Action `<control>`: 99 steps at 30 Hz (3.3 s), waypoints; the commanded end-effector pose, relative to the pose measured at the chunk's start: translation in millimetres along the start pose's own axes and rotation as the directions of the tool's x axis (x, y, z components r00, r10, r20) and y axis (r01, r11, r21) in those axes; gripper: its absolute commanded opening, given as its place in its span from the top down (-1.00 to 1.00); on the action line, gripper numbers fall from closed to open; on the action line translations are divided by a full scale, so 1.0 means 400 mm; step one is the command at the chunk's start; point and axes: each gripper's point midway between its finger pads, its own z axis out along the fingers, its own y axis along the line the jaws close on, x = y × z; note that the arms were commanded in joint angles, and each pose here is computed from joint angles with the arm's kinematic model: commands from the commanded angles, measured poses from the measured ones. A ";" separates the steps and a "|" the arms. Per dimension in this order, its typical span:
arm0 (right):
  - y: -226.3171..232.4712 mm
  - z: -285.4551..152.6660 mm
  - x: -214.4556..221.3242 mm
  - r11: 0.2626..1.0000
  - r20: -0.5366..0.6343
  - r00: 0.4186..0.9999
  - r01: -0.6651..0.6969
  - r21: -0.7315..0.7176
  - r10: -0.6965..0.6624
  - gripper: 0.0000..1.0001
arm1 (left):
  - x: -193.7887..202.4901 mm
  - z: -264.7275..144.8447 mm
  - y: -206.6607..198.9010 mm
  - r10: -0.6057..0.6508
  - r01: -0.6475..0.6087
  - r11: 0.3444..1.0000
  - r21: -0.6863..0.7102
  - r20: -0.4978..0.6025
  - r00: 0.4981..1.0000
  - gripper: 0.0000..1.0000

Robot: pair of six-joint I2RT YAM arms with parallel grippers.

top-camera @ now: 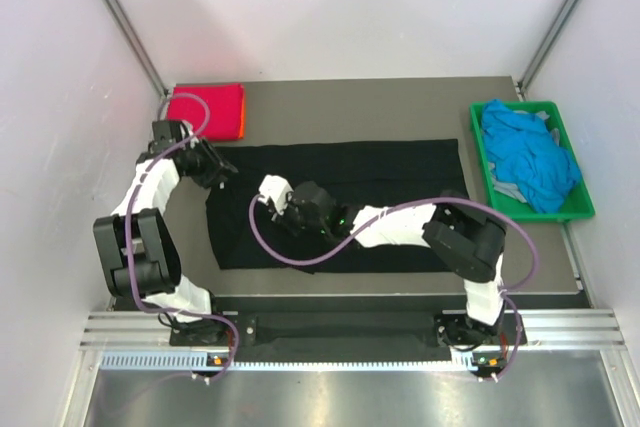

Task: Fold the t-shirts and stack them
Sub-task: Fold the tshirt

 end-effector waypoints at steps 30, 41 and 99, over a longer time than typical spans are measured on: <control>-0.101 0.050 -0.018 0.891 0.044 0.931 -0.331 -0.312 0.362 1.00 | 0.185 -0.064 -0.115 0.322 -0.277 0.864 0.420 -0.040 0.946 0.17; -0.110 0.065 -0.021 0.850 0.015 0.915 -0.368 -0.377 0.404 1.00 | 0.144 -0.087 -0.115 0.690 -0.735 0.611 0.294 0.256 0.677 0.19; -0.143 0.069 0.009 0.791 -0.007 0.869 -0.454 -0.410 0.495 1.00 | 0.375 0.017 -0.092 0.965 -0.744 0.164 0.648 0.051 0.257 1.00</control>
